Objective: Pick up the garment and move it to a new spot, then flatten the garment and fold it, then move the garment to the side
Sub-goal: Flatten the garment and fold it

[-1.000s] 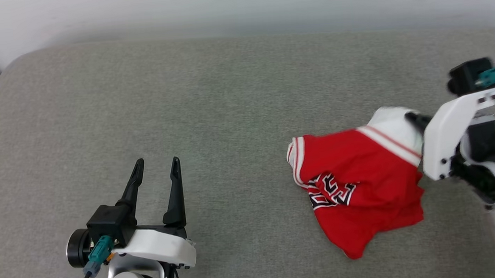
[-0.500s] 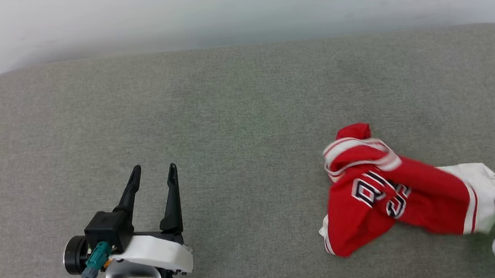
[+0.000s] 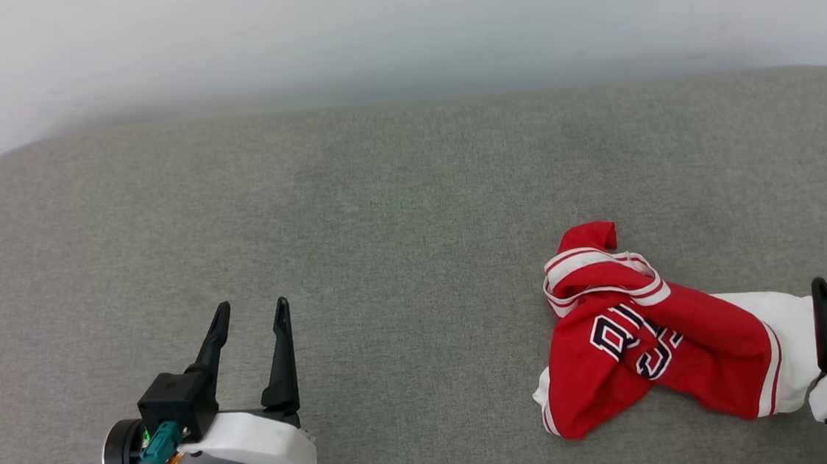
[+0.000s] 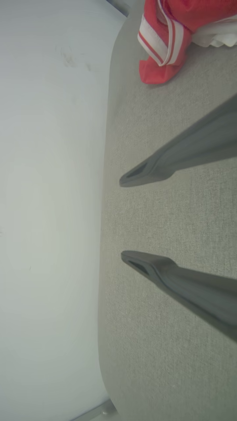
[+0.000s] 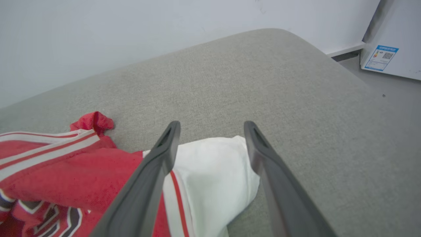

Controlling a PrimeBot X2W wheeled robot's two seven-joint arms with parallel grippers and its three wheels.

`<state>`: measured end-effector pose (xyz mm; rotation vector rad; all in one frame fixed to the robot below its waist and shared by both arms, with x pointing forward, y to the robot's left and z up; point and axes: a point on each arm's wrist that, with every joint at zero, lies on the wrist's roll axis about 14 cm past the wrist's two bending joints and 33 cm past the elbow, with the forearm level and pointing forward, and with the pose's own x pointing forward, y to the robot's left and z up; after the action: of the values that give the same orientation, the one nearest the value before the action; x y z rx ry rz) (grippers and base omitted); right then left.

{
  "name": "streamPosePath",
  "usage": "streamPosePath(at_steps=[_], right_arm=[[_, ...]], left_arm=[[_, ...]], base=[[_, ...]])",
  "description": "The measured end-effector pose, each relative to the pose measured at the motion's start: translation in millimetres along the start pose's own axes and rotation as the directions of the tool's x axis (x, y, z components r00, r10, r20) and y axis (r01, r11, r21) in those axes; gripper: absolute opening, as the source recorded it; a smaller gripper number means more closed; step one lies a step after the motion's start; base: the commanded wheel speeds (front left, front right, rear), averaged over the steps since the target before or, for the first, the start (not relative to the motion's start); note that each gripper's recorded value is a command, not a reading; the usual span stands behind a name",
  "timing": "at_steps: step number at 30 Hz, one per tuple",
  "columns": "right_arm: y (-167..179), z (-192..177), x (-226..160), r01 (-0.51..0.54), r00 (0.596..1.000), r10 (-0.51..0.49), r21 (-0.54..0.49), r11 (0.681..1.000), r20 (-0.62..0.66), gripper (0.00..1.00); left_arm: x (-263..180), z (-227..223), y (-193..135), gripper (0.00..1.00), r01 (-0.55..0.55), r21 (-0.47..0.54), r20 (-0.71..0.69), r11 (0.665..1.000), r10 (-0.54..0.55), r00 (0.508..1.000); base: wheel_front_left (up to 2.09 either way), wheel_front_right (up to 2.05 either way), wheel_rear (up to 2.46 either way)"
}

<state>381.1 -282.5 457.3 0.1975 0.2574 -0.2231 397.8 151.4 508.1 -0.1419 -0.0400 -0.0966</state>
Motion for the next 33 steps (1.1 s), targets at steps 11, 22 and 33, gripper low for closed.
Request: streamPosePath(at_steps=[11, 22, 33], right_arm=[[77, 44, -41, -0.209, 0.947, 0.237, -0.146, 0.967, 0.215, 1.0], [111, 58, -78, -0.31, 0.899, 0.341, -0.15, 0.939, 0.276, 1.0], [108, 61, -77, -0.299, 0.904, 0.325, -0.134, 0.945, 0.278, 1.0]], left_arm=[[-25, 10, 8, 1.0, -0.039, 0.016, 0.01, 0.999, 0.038, 0.999], [-32, 11, 5, 1.0, -0.027, 0.025, -0.002, 0.999, 0.027, 1.0], [11, 29, -70, 1.0, 0.223, 0.003, -0.032, 0.975, -0.223, 0.974]], base=[[0.0, 0.0, 0.0], [0.0, 0.0, 0.0], [0.0, 0.0, 0.0]])
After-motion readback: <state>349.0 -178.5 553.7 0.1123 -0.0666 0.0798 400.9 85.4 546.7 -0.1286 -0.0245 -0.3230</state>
